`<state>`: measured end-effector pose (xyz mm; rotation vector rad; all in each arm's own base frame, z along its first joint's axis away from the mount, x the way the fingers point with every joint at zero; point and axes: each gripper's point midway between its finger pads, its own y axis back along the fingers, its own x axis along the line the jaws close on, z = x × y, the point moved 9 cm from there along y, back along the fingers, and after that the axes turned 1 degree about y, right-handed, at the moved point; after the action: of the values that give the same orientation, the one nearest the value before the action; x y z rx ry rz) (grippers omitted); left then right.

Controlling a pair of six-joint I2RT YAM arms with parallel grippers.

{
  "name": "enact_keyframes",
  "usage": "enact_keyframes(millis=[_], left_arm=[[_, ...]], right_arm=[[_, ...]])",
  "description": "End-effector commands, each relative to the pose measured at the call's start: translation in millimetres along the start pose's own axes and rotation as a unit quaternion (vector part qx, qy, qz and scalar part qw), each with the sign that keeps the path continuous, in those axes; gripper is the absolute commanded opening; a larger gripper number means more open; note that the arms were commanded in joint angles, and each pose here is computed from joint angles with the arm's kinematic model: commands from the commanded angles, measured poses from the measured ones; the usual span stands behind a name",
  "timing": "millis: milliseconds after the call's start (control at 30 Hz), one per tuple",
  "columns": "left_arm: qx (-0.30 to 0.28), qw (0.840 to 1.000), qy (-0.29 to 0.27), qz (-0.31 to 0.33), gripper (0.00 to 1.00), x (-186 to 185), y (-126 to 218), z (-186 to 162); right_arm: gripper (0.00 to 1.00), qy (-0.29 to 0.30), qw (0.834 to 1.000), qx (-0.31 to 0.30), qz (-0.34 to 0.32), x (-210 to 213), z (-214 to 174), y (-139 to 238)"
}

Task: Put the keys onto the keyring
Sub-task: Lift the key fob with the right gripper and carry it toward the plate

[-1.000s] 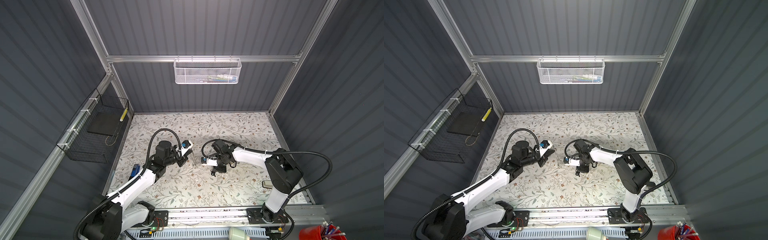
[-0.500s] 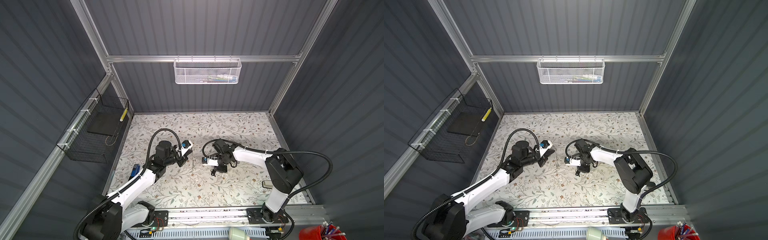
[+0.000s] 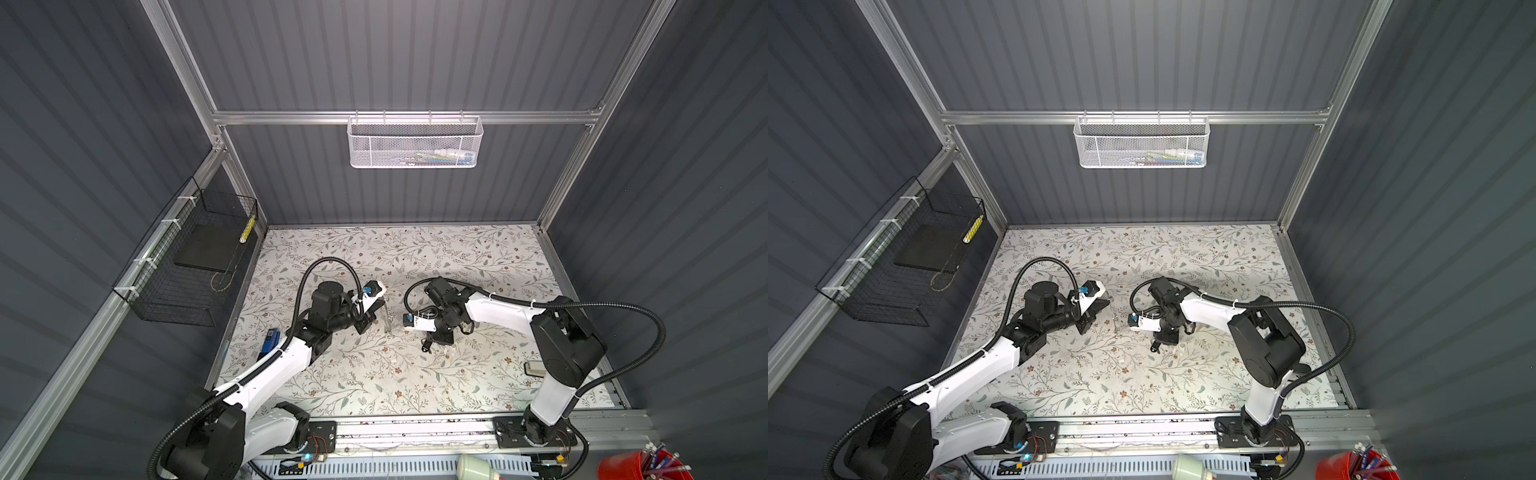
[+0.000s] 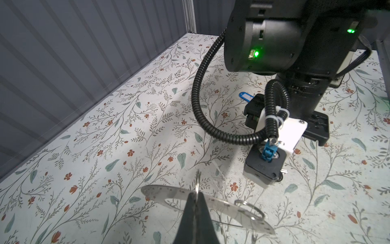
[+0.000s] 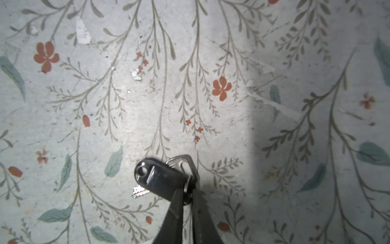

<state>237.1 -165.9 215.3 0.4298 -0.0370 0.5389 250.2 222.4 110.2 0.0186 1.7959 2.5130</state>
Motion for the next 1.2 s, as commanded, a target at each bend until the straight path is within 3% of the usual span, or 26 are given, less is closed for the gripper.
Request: enact_keyframes(millis=[0,367,667,900,1167], left_arm=[[-0.016,1.0,-0.01,-0.008,0.0,1,-1,7],[-0.015,1.0,-0.009,-0.009,0.0,1,-1,7],[-0.015,1.0,-0.01,-0.009,0.0,1,-1,6],[-0.024,0.999,-0.024,-0.03,0.0,-5,0,5],[-0.084,0.987,-0.118,-0.063,0.0,-21,6,13]], right_arm=[[0.12,-0.003,1.0,-0.001,0.008,-2,3,0],[0.1,-0.002,1.0,-0.002,0.008,-2,3,-3],[0.0,0.0,1.0,-0.011,0.001,-2,5,1],[0.0,-0.016,0.998,-0.05,-0.046,3,11,35],[0.0,-0.095,0.982,-0.143,-0.077,28,12,93]])
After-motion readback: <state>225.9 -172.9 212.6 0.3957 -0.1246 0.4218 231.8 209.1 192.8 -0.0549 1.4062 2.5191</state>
